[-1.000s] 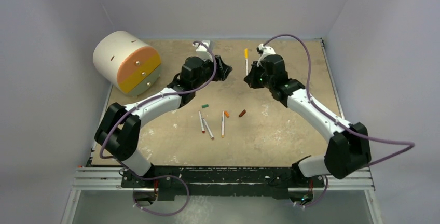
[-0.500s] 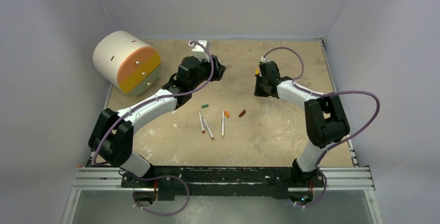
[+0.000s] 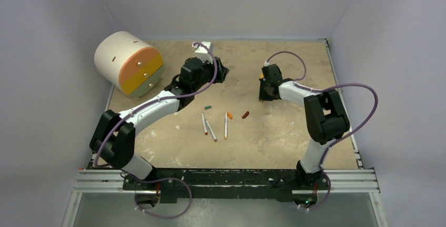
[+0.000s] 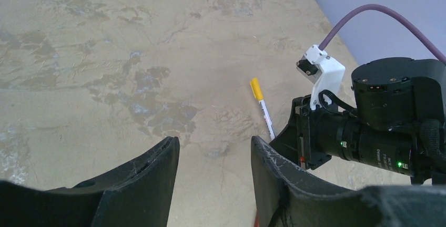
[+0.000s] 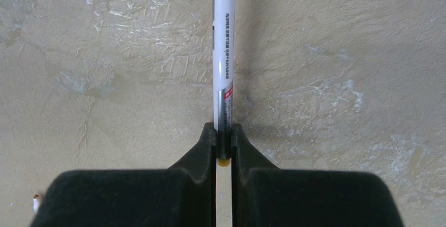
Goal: Insert the pens into the pen caps
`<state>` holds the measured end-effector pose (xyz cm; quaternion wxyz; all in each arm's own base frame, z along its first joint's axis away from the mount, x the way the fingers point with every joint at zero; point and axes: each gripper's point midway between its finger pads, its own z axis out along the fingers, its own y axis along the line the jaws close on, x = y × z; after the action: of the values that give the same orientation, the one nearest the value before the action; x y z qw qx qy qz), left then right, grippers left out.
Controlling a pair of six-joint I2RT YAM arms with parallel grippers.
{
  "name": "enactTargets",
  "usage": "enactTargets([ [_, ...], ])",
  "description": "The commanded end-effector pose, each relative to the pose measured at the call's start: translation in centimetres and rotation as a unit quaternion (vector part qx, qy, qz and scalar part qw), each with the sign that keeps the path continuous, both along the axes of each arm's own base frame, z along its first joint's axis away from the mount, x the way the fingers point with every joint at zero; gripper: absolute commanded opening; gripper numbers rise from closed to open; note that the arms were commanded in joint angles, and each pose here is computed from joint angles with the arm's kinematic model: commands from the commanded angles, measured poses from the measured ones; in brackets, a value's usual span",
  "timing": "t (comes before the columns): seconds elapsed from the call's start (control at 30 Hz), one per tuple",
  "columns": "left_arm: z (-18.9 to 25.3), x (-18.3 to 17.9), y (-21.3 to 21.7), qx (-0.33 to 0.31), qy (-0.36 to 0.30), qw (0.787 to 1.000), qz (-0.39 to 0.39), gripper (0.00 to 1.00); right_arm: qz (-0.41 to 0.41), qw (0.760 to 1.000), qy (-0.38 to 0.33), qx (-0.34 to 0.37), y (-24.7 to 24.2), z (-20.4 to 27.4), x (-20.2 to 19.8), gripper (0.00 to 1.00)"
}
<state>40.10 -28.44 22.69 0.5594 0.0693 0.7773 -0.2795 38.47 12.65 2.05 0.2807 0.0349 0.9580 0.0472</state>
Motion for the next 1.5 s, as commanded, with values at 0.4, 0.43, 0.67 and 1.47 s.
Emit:
enactTargets([
  [0.4, 3.8, -0.8, 0.1, -0.027, -0.038, 0.999, -0.009, 0.51, -0.033, 0.997, -0.058, -0.037, -2.0, 4.0, 1.3, 0.41],
  [0.43, 4.0, -0.9, 0.3, -0.029, -0.039, 0.999, -0.005, 0.51, -0.031, 0.997, -0.068, -0.033, -1.9, 4.8, 1.3, 0.41],
  [0.67, 2.3, 0.5, 3.5, 0.008, 0.021, 0.997, 0.079, 0.52, 0.019, 0.991, -0.13, -0.016, 3.1, 10.0, -1.0, 0.46],
  [1.47, -0.9, -0.6, 13.1, -0.068, 0.09, 0.972, 0.205, 0.51, 0.15, 0.988, -0.018, 0.034, 17.4, 2.6, -10.9, 0.39],
])
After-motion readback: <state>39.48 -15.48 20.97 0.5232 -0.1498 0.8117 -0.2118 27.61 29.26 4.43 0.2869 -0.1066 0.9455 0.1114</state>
